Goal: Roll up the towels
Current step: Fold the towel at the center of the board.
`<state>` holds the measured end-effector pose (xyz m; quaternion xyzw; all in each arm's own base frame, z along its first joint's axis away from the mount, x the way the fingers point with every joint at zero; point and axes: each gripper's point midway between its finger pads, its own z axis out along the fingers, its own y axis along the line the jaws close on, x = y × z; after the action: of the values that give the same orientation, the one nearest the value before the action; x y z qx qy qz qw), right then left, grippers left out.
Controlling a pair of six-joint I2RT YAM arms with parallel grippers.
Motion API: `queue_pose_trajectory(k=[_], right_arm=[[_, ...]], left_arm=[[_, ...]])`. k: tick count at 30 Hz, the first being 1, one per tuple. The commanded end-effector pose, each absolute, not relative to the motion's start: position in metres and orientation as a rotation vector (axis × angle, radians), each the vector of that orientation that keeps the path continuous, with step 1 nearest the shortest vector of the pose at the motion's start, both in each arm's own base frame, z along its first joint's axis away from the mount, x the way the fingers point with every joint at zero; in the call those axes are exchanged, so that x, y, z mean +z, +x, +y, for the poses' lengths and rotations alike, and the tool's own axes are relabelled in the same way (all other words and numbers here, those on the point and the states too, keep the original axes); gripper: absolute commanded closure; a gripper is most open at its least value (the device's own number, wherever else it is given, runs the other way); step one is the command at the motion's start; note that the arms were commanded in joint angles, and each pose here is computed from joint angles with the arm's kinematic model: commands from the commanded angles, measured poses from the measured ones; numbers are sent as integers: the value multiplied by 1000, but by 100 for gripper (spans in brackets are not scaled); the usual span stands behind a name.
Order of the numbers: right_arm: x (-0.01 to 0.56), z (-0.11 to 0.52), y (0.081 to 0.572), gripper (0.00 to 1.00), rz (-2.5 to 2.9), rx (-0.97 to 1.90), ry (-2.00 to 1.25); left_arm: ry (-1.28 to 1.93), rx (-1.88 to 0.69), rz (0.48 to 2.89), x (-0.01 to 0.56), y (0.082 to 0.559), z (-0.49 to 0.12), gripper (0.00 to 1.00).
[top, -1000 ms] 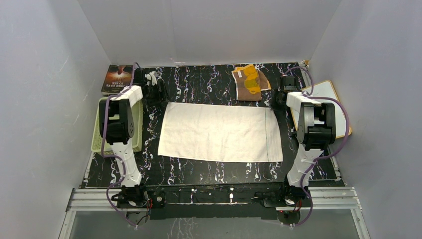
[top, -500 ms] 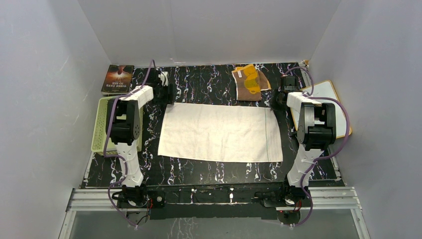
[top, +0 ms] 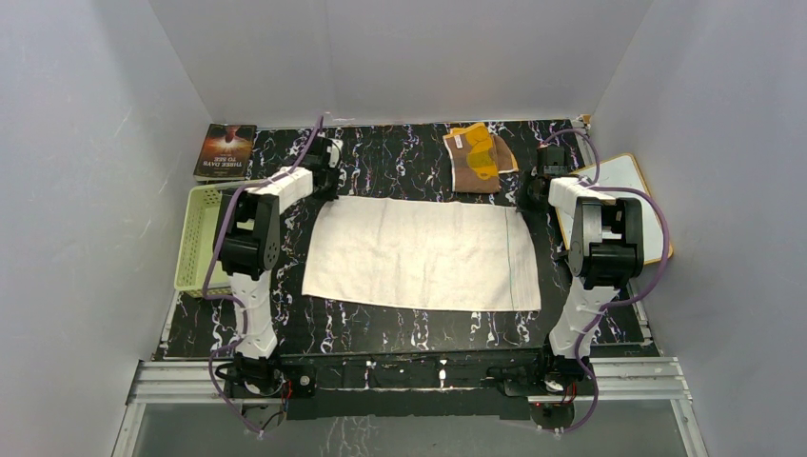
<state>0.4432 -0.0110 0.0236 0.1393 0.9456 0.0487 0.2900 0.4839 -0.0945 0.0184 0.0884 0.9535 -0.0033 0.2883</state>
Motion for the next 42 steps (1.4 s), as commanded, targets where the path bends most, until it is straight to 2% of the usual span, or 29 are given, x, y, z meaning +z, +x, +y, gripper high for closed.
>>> queue_pose_trajectory(k=[1,8,15,21,26,33,42], right_arm=[[42,-9,449,100,2465,156,360],[81,11,469,100,2335,225,337],[148,40,522,100,2080,270,253],[145,20,567,100,2076,178,221],[150,-17,582,100,2047,156,234],[160,-25,557,100,1972,182,261],[203,-18,474,100,1637,231,293]], left_arm=[[248,52,2686,-20,445,-80,100],[-153,-57,2520,49,474,-6,100],[-119,-30,2338,98,500,13,100],[-51,-103,2240,103,527,17,100],[24,-181,2153,112,542,7,100],[133,-295,2040,128,532,-16,100],[142,-349,2082,118,451,-44,100]])
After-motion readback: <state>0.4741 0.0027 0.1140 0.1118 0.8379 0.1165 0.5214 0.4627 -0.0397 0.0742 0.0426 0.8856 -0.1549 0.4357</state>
